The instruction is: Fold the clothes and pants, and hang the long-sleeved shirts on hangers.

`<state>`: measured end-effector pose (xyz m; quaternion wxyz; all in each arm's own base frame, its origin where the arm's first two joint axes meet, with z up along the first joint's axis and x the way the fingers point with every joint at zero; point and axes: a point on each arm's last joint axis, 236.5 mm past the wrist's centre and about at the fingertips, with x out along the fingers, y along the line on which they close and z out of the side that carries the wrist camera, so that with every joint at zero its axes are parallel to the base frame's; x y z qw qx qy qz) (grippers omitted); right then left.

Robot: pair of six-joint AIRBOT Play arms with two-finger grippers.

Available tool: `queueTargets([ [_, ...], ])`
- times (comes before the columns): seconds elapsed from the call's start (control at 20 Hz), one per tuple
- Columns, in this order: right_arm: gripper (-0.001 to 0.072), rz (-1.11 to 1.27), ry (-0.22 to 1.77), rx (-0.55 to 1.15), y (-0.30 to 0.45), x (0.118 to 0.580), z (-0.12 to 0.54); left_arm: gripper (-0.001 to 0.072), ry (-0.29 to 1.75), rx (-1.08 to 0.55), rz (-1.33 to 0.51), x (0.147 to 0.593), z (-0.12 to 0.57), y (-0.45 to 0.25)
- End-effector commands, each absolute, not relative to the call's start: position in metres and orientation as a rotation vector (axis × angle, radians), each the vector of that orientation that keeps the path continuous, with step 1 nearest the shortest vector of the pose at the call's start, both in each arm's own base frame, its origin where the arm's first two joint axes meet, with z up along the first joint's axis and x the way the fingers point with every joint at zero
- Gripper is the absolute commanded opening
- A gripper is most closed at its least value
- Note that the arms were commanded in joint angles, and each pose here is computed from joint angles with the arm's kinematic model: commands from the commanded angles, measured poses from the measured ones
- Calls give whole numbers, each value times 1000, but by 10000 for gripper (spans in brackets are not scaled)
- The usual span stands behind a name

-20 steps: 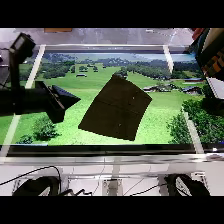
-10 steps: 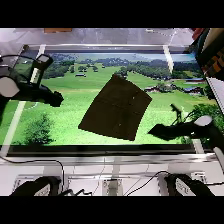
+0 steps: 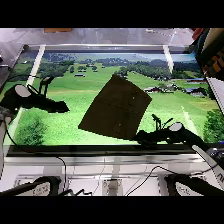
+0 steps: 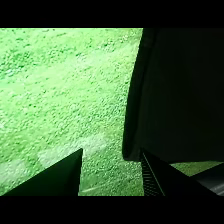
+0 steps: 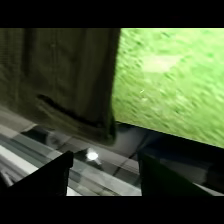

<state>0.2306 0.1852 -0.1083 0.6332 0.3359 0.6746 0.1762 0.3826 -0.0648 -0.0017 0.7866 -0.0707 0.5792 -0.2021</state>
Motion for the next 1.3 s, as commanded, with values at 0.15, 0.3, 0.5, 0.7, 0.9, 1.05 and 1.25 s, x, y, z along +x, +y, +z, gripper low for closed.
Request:
queueTargets([
  [0.15, 319, 390, 1492, 833, 200, 253, -125, 409, 1293, -238, -444, 385, -26, -69],
  [0.3, 82, 479, 1433, 776, 204, 260, -118, 410, 1367, -294, -429, 379, -45, -71],
  [0.5, 32, 580, 1430, 601, 199, 255, -109, 410, 1399, -347, -494, 371, -49, -86],
  [0.7, 32, 496, 1491, 354, 158, 237, -111, 410, 1406, -455, -577, 347, -56, -111],
  [0.9, 30, 506, 1533, 127, 125, 209, -93, 356, 1341, -661, -735, 308, -54, -156],
  [1.05, 30, 512, 1465, 69, 119, 211, -74, 179, 1378, -644, -774, 276, -69, -163],
  [1.25, 31, 507, 1402, 61, 118, 218, -64, 16, 1372, -602, -796, 269, -73, -167],
])
